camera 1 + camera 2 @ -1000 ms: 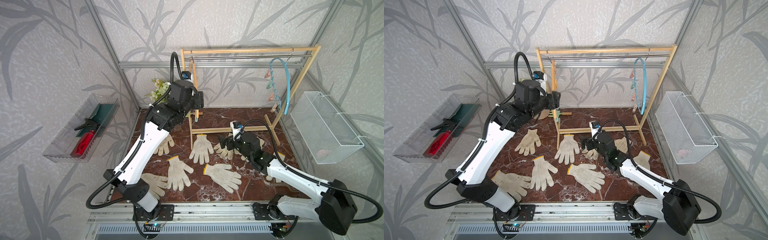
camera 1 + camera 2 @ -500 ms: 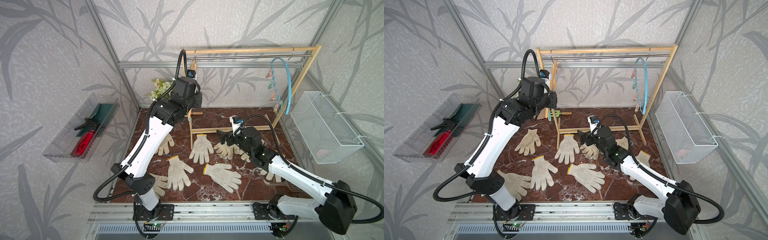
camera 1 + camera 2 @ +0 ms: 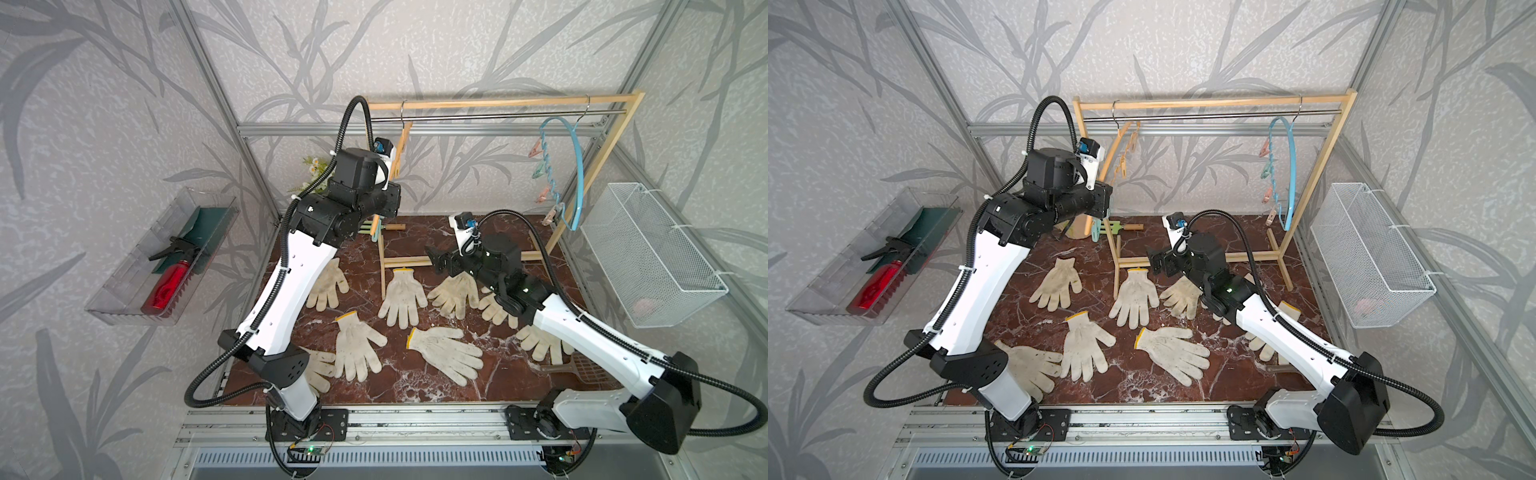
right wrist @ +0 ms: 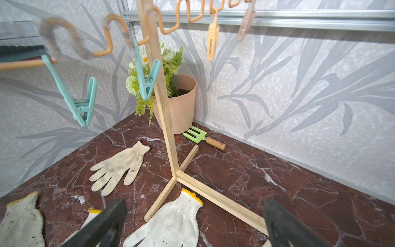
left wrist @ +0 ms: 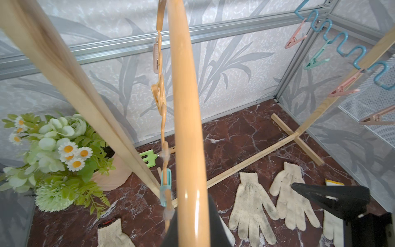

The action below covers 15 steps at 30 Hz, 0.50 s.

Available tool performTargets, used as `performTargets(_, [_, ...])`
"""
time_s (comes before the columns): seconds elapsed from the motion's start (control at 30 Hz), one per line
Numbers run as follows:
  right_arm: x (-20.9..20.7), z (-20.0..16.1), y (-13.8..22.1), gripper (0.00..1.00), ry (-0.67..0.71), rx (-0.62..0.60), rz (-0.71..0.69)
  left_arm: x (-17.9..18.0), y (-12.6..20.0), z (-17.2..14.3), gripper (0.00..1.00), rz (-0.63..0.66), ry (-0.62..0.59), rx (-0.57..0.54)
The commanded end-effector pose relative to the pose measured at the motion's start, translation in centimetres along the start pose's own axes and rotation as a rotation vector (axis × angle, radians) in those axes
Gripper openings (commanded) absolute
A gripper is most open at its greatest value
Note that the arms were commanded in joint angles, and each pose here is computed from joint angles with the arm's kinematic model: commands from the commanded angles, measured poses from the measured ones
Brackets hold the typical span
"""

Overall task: Clip the gloves onto a hanger to dry
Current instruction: Adjust the hanger on the clothesline.

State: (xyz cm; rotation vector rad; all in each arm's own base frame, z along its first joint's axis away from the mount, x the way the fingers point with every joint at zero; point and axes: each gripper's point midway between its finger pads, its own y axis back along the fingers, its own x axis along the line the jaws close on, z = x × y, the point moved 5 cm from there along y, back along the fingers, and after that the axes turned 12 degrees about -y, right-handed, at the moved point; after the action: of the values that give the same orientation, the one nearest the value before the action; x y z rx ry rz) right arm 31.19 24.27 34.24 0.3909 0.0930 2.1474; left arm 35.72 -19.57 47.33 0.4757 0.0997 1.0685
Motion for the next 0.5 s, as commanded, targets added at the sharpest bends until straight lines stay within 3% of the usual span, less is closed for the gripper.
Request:
performTargets(0.0, [0.7,1.4,-0.5,0.99,0.049,0.009,0.035,-0.6,1.0,0.3,0.04,-0.116,-0.022,-0.016])
performTargets(0.47, [-1.8,7.7,-4.7,0.99,-0.029,0.058,0.171,0.2,0.7,-0.3,0.03,-0.218,-0.017,-0.001])
